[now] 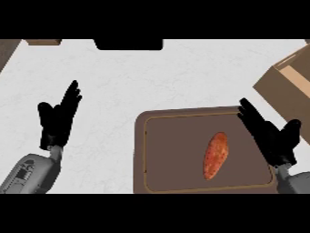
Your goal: Pick the sweet potato from the tray and place it in the cardboard box
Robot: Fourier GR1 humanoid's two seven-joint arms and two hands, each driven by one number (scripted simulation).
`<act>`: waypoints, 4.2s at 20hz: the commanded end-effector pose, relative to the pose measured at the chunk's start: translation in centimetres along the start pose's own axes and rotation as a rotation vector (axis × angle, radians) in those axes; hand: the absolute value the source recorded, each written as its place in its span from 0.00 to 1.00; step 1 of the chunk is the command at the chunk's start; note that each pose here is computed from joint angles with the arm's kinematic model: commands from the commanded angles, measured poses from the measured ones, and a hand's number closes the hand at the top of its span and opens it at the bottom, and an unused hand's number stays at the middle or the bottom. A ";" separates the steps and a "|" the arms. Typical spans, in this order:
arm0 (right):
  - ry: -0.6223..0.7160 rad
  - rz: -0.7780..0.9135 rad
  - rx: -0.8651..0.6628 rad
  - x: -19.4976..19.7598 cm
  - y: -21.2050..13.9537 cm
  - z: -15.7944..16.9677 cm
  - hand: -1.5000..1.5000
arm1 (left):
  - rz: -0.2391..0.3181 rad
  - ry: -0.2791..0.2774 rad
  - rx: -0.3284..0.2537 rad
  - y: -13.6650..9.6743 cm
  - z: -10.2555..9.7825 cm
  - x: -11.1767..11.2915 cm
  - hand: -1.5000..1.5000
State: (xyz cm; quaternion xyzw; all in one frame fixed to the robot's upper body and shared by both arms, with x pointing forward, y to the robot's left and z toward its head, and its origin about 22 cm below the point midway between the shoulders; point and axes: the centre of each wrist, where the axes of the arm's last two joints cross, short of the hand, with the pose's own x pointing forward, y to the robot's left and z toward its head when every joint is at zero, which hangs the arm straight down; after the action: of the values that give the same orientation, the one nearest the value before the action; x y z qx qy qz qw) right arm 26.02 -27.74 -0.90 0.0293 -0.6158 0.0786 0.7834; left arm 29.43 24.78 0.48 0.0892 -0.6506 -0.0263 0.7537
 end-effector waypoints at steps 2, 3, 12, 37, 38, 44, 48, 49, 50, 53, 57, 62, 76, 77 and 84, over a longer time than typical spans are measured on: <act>-0.202 0.065 -0.151 5.4 -1.3 1.3 0.00 | -0.103 -0.122 -0.042 2.6 0.0 1.8 0.50; -0.284 0.110 -0.232 6.3 -2.5 1.2 0.00 | -0.130 -0.198 -0.048 1.8 -0.8 3.0 0.50; -0.400 0.555 -0.484 11.5 -5.6 8.6 0.00 | -0.246 -0.350 -0.239 3.1 1.1 4.9 0.50; 0.205 1.281 -0.076 18.9 6.0 14.6 0.00 | -0.241 -0.423 -0.352 1.5 0.1 6.3 0.50; 0.224 1.274 -0.084 19.0 6.3 14.2 0.00 | -0.239 -0.408 -0.362 2.2 0.4 5.4 0.50; 0.297 1.247 -0.052 18.0 8.9 12.0 0.00 | -0.251 -0.418 -0.348 2.6 0.0 5.9 0.50; 0.321 1.224 -0.028 15.9 10.6 9.8 0.00 | -0.245 -0.398 -0.339 0.6 1.1 4.5 0.50; 0.333 1.247 -0.030 17.0 11.2 9.2 0.00 | -0.241 -0.392 -0.365 3.0 0.6 5.7 0.50; 0.321 1.281 -0.061 16.5 11.6 9.4 0.00 | -0.236 -0.394 -0.341 2.0 0.4 5.4 0.50; 0.343 1.303 -0.081 16.0 12.8 8.3 0.00 | -0.244 -0.391 -0.324 3.5 0.1 5.8 0.50; 0.336 1.306 -0.103 15.7 13.4 7.3 0.00 | -0.239 -0.381 -0.303 2.8 0.7 4.7 0.50; 0.378 1.334 -0.091 14.0 14.2 5.5 0.00 | -0.240 -0.382 -0.300 4.4 0.6 5.7 0.50; 0.408 1.316 -0.039 11.2 15.4 3.2 0.00 | -0.222 -0.382 -0.314 2.5 1.3 5.8 0.50; 0.399 1.326 -0.043 10.1 15.3 3.4 0.00 | -0.241 -0.400 -0.294 3.5 0.7 5.3 0.50; 0.459 1.360 -0.072 7.9 14.9 2.4 0.00 | -0.236 -0.385 -0.305 2.6 -0.2 5.3 0.50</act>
State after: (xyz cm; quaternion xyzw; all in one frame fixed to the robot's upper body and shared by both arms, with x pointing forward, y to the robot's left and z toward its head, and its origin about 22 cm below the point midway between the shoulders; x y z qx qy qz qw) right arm 23.62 -13.56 7.39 -0.3662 -0.3771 0.5395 0.6578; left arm 29.37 26.61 6.62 0.0437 -0.7567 -0.2282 0.6110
